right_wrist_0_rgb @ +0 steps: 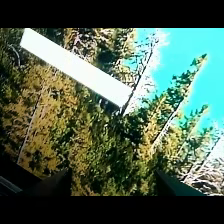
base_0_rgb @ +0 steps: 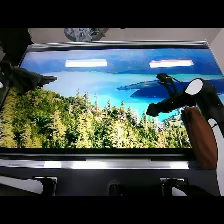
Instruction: Fold the shirts.
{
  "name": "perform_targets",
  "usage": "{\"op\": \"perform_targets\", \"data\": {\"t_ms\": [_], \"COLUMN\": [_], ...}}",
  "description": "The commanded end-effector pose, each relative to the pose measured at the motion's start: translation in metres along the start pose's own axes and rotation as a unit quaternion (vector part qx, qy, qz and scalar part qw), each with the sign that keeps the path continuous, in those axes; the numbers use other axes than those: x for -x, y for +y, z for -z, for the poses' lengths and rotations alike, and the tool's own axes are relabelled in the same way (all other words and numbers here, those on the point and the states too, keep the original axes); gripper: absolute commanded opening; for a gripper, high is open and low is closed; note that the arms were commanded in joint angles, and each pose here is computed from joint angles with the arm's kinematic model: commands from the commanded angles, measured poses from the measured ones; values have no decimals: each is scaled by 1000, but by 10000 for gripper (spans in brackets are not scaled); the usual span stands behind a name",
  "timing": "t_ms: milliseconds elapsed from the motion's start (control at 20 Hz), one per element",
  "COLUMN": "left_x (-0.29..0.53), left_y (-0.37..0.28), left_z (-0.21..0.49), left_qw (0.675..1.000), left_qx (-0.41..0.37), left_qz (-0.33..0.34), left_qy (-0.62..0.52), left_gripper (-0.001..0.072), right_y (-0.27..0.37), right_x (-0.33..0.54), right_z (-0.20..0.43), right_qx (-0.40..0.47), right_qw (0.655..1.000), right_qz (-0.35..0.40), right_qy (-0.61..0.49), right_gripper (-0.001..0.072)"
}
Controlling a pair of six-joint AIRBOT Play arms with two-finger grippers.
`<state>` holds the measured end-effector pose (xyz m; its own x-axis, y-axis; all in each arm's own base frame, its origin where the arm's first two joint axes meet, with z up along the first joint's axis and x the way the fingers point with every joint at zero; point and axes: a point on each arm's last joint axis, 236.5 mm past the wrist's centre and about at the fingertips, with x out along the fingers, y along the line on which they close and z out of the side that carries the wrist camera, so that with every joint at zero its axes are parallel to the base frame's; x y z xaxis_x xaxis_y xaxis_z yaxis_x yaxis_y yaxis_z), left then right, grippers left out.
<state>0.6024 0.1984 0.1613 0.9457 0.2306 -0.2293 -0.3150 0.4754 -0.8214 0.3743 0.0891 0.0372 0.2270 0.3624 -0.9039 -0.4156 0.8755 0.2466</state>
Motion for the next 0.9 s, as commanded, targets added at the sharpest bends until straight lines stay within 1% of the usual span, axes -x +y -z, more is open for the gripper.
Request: {"op": "perform_targets", "data": {"t_ms": [0, 100, 200, 350, 450, 550, 650, 750, 850], "left_x": [105, 182, 261, 349, 378, 380, 366, 336, 312], "left_y": [-143, -211, -259, -299, -303, -282, -240, -174, -102], "left_z": [13, 30, 50, 86, 117, 162, 210, 249, 287], "left_qw": [977, 950, 924, 889, 871, 863, 853, 849, 842], "left_qx": [-173, -240, -273, -289, -289, -271, -280, -307, -315], "left_qz": [118, 191, 256, 335, 362, 349, 312, 242, 171], "left_qy": [41, 57, 80, 117, 162, 244, 310, 355, 403], "left_gripper": [20, 20, 21, 21, 21, 21, 21, 22, 24], "right_y": [-26, -29, -30, -21, -8, 3, 11, 16, 13], "right_x": [14, 38, 76, 137, 173, 198, 206, 197, 179], "right_z": [-10, -11, -16, -28, -33, -27, -16, 6, 19], "right_qx": [27, 44, 61, 82, 93, 100, 101, 95, 88], "right_qw": [998, 995, 991, 980, 971, 964, 965, 975, 982], "right_qz": [63, 87, 121, 167, 186, 198, 196, 177, 160], "right_qy": [-9, -3, -14, -68, -118, -146, -141, -94, -53], "right_gripper": [609, 609, 608, 608, 607, 601, 600, 600, 599]}}
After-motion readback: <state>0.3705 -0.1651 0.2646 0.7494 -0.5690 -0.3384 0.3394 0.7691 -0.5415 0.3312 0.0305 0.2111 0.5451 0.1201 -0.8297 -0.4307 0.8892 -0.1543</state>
